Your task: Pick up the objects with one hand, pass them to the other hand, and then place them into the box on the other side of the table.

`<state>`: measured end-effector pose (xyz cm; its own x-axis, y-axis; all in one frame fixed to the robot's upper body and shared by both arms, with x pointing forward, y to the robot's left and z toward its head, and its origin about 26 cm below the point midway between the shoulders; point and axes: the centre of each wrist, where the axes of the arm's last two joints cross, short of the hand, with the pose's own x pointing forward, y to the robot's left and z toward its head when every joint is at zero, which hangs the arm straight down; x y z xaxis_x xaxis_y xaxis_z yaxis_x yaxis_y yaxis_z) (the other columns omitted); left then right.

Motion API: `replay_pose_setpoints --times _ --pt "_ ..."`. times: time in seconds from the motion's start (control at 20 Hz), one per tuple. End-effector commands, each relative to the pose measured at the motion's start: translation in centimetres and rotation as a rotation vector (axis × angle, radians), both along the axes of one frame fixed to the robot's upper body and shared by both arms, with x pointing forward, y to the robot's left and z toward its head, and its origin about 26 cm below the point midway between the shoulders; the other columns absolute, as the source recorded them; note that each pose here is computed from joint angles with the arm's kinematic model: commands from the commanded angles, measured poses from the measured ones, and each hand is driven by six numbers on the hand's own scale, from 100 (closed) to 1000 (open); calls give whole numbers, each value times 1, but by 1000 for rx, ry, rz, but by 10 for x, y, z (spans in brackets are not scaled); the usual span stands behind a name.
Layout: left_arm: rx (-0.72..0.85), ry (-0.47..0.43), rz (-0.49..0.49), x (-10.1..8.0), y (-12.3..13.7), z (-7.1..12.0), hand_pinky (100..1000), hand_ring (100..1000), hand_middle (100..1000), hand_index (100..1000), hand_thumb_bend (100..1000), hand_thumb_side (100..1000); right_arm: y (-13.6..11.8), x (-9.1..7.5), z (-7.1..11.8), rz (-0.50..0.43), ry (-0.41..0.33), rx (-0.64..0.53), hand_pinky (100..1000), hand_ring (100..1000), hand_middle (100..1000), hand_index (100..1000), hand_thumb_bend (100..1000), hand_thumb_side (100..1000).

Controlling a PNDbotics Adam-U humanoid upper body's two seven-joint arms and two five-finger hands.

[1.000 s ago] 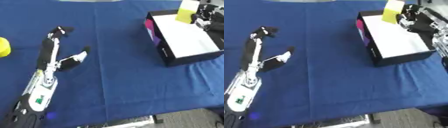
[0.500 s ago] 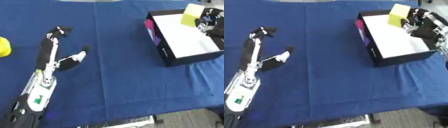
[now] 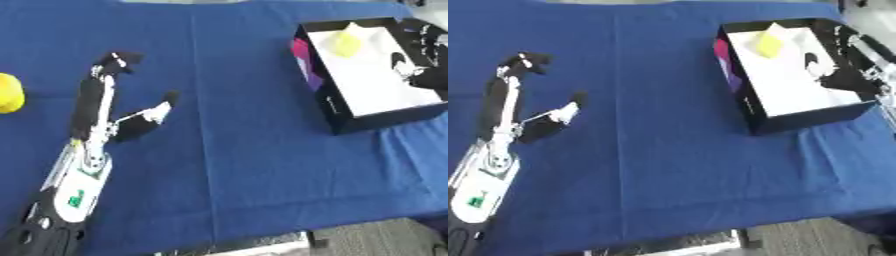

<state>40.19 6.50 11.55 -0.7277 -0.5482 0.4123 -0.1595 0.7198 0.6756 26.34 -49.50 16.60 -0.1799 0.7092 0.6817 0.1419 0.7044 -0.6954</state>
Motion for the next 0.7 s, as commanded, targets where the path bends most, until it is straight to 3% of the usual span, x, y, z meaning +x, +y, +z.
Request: replay_pose_setpoints --times 0.05,0.1,0.2,0.25,0.5,0.7 --pt "-3 -24 4 2 2 8 789 637 669 784 533 484 -3 0 17 -26 -45 -30 993 1000 1000 1000 100 200" --pt "-4 -24 5 2 3 8 789 637 669 784 533 484 -2 0 18 -27 -59 -20 992 1000 1000 1000 100 201" --pt "-5 -24 8 2 3 8 789 637 669 784 533 483 4 1 27 -7 -116 7 983 1000 1000 1000 100 420" --pt "-5 -26 8 3 3 9 789 637 669 784 534 481 9 1 33 24 -155 28 982 1000 1000 1000 100 470" --pt "-4 -33 14 4 7 13 788 638 670 785 534 479 29 -4 57 175 -310 194 978 1000 1000 1000 100 470" --pt "-8 -38 20 4 11 20 788 638 665 787 529 486 42 -11 66 289 -371 332 985 1000 1000 1000 100 470"
